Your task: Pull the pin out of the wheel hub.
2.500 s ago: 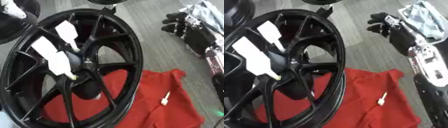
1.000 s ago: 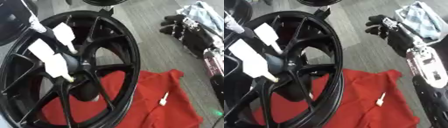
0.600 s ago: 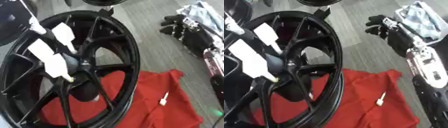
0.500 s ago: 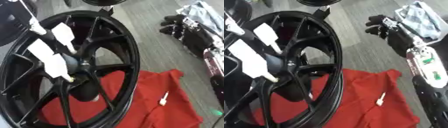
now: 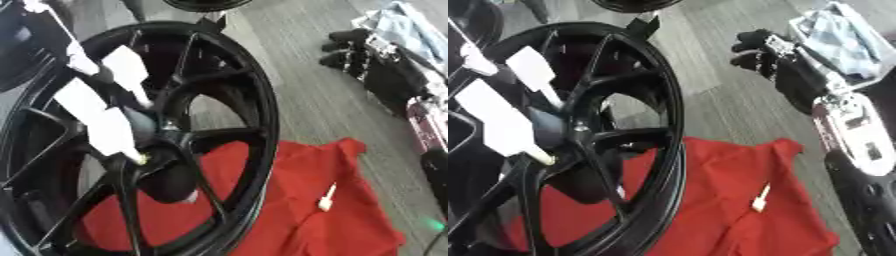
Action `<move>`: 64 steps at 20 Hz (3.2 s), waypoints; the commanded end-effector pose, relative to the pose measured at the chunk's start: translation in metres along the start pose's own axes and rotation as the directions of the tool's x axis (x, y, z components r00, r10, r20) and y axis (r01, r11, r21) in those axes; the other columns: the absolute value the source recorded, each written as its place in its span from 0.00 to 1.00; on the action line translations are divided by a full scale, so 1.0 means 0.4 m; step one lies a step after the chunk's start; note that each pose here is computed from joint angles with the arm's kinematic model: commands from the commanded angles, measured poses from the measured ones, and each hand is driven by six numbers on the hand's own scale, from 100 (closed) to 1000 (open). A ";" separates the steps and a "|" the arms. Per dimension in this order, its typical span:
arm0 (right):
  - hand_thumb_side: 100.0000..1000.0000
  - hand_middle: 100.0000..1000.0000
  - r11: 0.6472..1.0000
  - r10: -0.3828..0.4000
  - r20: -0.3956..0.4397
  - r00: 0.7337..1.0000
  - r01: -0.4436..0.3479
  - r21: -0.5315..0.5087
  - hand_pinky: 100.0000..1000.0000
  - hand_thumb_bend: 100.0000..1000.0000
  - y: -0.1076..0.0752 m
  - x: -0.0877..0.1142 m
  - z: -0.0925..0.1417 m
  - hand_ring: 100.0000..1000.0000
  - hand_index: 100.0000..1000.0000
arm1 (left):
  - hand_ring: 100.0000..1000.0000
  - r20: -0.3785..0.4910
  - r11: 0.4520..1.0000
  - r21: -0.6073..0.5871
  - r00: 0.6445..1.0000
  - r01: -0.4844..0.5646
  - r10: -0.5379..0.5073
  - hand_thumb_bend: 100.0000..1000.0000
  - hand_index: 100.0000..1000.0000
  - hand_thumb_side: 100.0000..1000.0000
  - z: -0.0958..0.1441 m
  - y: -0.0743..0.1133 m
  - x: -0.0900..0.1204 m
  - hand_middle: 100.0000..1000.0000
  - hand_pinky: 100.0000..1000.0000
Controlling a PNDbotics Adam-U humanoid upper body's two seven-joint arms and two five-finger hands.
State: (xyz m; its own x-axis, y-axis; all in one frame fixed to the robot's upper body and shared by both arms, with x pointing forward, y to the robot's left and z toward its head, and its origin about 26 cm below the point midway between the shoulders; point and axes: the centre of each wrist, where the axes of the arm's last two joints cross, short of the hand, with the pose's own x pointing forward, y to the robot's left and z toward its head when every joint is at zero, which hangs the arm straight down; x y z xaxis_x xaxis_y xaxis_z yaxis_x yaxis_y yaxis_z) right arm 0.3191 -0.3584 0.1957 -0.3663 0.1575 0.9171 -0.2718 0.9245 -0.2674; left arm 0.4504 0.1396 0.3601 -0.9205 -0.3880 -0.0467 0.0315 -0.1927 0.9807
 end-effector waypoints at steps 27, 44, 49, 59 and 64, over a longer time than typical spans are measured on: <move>0.71 0.72 1.000 0.030 0.011 0.999 -0.031 0.007 0.93 0.00 -0.009 0.023 -0.007 0.74 0.80 | 0.74 0.149 0.957 -0.221 0.976 0.187 -0.156 0.53 0.70 0.00 0.007 0.004 -0.005 0.65 0.84; 0.71 0.72 0.999 0.033 0.011 0.999 -0.033 0.002 0.93 0.00 -0.010 0.024 -0.007 0.74 0.80 | 0.75 0.121 0.947 -0.273 0.983 0.167 -0.138 0.45 0.74 0.01 0.002 -0.032 -0.022 0.71 0.83; 0.72 0.72 0.999 0.035 0.010 0.999 -0.035 0.001 0.93 0.00 -0.010 0.024 -0.007 0.74 0.80 | 0.73 0.117 0.947 -0.275 0.984 0.165 -0.137 0.41 0.71 0.00 0.002 -0.034 -0.025 0.67 0.82; 0.72 0.72 0.999 0.036 0.007 0.999 -0.036 -0.001 0.93 0.00 -0.011 0.022 -0.007 0.74 0.80 | 0.71 0.126 0.952 -0.269 0.985 0.146 -0.115 0.24 0.63 0.00 -0.002 -0.039 -0.022 0.59 0.81; 0.72 0.72 0.999 0.038 0.005 0.999 -0.038 -0.004 0.93 0.00 -0.011 0.022 -0.007 0.74 0.80 | 0.70 0.133 0.956 -0.261 0.986 0.134 -0.102 0.21 0.61 0.00 -0.004 -0.038 -0.019 0.58 0.80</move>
State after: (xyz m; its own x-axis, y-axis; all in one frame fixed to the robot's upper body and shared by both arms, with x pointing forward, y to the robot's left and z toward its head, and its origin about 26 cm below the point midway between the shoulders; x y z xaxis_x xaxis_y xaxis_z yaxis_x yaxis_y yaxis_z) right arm 0.3204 -0.3586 0.1958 -0.3611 0.1651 0.9178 -0.2643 0.9257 -0.2705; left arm 0.4604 0.1421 0.3346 -0.9065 -0.4219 -0.0179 0.0983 -0.2522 0.9627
